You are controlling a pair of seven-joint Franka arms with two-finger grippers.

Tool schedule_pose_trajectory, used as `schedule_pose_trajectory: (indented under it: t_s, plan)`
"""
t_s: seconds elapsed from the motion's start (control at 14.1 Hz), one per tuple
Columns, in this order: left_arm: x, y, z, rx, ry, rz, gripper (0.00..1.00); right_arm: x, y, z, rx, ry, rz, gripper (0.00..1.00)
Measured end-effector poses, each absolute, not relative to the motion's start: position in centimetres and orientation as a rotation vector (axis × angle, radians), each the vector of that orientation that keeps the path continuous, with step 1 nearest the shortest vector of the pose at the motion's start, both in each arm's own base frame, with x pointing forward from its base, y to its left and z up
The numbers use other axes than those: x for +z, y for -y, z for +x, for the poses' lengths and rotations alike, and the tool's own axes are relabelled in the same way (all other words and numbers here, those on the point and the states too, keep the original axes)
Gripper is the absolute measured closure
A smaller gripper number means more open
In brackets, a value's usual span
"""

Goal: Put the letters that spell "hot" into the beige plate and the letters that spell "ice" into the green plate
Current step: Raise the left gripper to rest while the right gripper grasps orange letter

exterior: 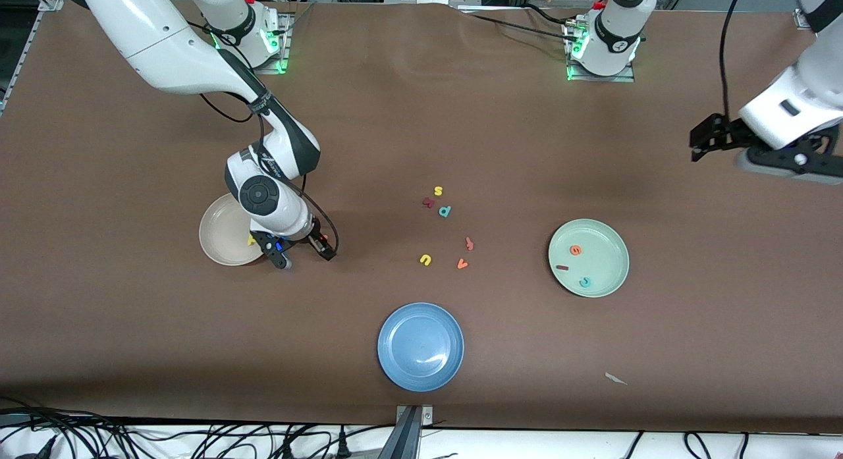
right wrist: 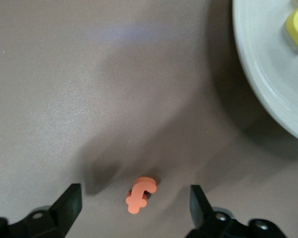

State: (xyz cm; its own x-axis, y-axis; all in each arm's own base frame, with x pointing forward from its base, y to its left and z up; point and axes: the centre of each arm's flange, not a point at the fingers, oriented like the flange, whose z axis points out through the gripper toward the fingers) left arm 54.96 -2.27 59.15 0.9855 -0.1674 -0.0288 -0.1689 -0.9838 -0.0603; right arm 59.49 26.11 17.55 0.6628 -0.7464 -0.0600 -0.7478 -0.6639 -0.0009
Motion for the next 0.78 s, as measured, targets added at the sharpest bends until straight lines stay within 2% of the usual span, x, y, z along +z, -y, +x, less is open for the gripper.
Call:
schedule_pose_trajectory:
  t_s: [0.35,0.5,0.57,0.71,0.78]
  plan:
    - [59.55,1.33,53.87,0.012,-0.242,-3.075,0.00,17.04,-26.24,59.32,0.094,-1.276,-2.844,0.09]
    - [59.74,1.40,53.80,0.014,-0.234,-3.075,0.00,17.04,-26.34,59.35,0.089,-1.273,-2.841,0.23]
    - [59.76,1.44,53.79,0.015,-0.222,-3.076,0.00,17.04,-26.37,59.35,0.089,-1.272,-2.841,0.24]
    - [59.63,1.48,53.84,0.020,-0.215,-3.077,0.00,17.37,-26.53,59.56,0.080,-1.269,-2.836,0.39]
    - [59.46,1.57,53.93,0.024,-0.215,-3.077,0.00,17.33,-26.55,59.54,0.081,-1.268,-2.836,0.39]
